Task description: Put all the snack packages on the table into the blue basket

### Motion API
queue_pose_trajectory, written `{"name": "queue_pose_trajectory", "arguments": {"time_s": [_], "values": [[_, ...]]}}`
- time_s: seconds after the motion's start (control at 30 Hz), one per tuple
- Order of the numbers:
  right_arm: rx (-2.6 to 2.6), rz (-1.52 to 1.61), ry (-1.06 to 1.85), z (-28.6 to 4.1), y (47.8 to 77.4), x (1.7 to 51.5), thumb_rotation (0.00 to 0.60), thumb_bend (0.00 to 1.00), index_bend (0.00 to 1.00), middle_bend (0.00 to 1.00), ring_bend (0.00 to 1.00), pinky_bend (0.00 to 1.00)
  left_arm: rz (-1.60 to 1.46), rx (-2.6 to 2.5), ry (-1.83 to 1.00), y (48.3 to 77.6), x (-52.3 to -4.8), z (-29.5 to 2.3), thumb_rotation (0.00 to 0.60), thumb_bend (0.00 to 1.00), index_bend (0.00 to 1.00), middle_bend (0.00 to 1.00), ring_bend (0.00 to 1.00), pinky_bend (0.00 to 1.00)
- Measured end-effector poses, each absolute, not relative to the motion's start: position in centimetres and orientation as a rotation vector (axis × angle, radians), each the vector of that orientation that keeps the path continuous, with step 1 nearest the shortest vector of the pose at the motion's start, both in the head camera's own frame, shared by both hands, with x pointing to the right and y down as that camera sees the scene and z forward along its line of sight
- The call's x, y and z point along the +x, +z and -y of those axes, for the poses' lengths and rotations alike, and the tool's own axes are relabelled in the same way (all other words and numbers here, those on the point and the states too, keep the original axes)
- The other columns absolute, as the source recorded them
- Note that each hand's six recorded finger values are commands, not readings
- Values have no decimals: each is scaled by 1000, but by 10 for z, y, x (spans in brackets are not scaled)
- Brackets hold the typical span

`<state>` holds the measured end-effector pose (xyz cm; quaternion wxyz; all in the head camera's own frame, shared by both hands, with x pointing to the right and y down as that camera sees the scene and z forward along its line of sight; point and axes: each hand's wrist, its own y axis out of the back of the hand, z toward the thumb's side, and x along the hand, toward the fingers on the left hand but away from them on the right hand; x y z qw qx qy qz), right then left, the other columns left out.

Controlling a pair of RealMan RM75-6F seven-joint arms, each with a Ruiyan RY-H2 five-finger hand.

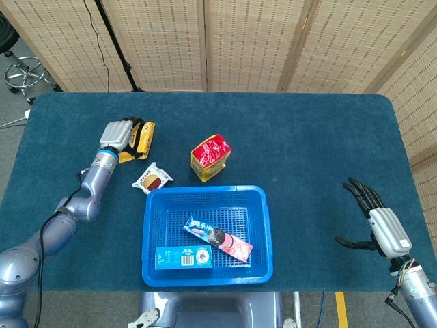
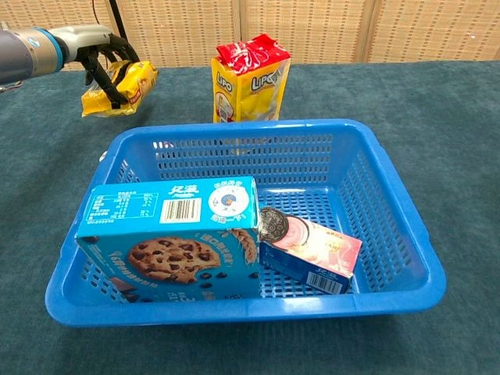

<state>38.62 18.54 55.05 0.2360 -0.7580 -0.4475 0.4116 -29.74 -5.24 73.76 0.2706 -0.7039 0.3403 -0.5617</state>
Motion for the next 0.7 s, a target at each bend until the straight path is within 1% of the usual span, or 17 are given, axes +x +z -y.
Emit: {"name": "queue_pose_trajectory", "arguments": {"time_s": [0.13, 0.27, 0.5, 0.6, 0.7], "values": [[-2080, 1228, 1123, -186, 549, 385, 600, 0, 0, 0, 0, 57, -938, -1942, -1407, 713, -293, 53, 600, 331, 428, 433, 504, 661], [-2076, 1235, 1117, -186, 547, 385, 600, 0, 0, 0, 0, 49, -921, -2013, -1278, 681, -280, 41, 600, 331, 428, 433, 496, 638], [-2070, 1244, 1120, -184, 547, 385, 600, 0, 0, 0, 0, 48, -793, -2138, -1014, 616, -247, -6, 600, 326, 423, 433, 491, 638], [-2074, 1239, 1117, -185, 547, 384, 600, 0, 0, 0, 0, 48, -711, -2170, -942, 598, -235, -26, 600, 325, 423, 433, 490, 638], [-2072, 1239, 1118, -185, 547, 385, 600, 0, 0, 0, 0, 48, -577, -2221, -870, 589, -213, -58, 600, 324, 423, 433, 491, 638]]}}
